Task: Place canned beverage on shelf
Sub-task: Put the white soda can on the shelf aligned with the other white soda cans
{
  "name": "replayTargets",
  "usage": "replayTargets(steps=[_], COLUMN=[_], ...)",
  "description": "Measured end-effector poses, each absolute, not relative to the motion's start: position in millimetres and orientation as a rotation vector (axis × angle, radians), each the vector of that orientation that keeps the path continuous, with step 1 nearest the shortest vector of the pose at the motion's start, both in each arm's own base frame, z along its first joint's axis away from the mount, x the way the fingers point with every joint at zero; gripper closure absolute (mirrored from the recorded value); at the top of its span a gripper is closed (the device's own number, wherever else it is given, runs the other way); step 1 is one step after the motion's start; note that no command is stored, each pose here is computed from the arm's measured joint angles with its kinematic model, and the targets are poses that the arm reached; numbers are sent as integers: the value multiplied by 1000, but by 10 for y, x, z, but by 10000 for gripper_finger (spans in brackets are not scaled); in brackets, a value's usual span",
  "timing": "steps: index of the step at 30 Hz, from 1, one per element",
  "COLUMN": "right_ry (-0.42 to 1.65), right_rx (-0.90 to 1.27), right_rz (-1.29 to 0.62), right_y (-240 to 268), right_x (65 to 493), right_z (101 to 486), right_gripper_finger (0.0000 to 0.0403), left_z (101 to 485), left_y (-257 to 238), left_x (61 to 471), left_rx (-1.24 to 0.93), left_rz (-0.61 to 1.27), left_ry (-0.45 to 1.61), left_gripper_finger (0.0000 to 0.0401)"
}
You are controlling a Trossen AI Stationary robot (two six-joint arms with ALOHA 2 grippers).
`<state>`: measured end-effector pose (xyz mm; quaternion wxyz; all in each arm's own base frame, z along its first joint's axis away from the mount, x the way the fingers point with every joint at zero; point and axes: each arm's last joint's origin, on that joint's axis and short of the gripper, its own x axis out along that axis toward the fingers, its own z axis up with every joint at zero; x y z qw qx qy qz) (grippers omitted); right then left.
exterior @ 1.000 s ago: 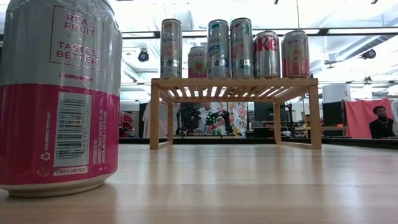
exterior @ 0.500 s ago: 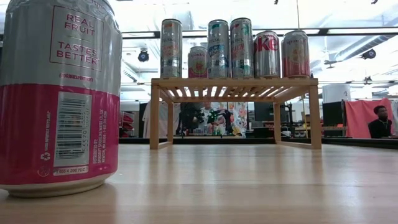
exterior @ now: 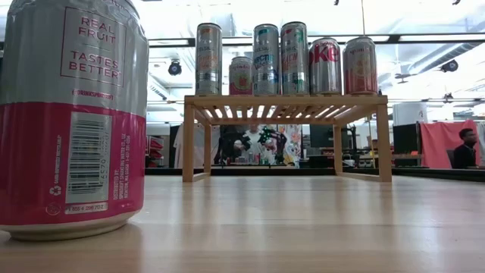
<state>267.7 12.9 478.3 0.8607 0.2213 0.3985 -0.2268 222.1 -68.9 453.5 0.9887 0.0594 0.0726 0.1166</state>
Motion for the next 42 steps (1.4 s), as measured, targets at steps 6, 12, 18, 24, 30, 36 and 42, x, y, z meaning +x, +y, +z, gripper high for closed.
replayTargets(steps=[6, 12, 18, 24, 30, 36, 42], right_ry=[845, 862, 851, 848, 770, 693, 624], right_rx=[454, 342, 153, 68, 32, 15, 101], right_rz=[-441, -391, -430, -432, -475, -540, -448], right_y=[236, 228, 195, 103, -142, -397, -636], right_x=[2645, 2621, 2618, 2554, 2368, 2265, 2338], right_z=[4789, 4803, 4811, 4855, 5012, 5124, 5158], right_gripper_finger=[390, 390, 390, 390, 390, 390, 390], left_z=[4600, 4689, 4710, 4719, 4722, 4734, 4740], left_y=[-569, -432, -315, -166, -11, 97, 173], left_x=[1984, 1767, 1719, 1718, 1724, 1788, 1858], left_rx=[124, 127, 174, 195, 191, 178, 166], left_rz=[246, 275, 326, 408, 498, 563, 608], left_ry=[159, 131, 136, 144, 151, 133, 115], left_gripper_finger=[331, 393, 398, 400, 401, 401, 401])
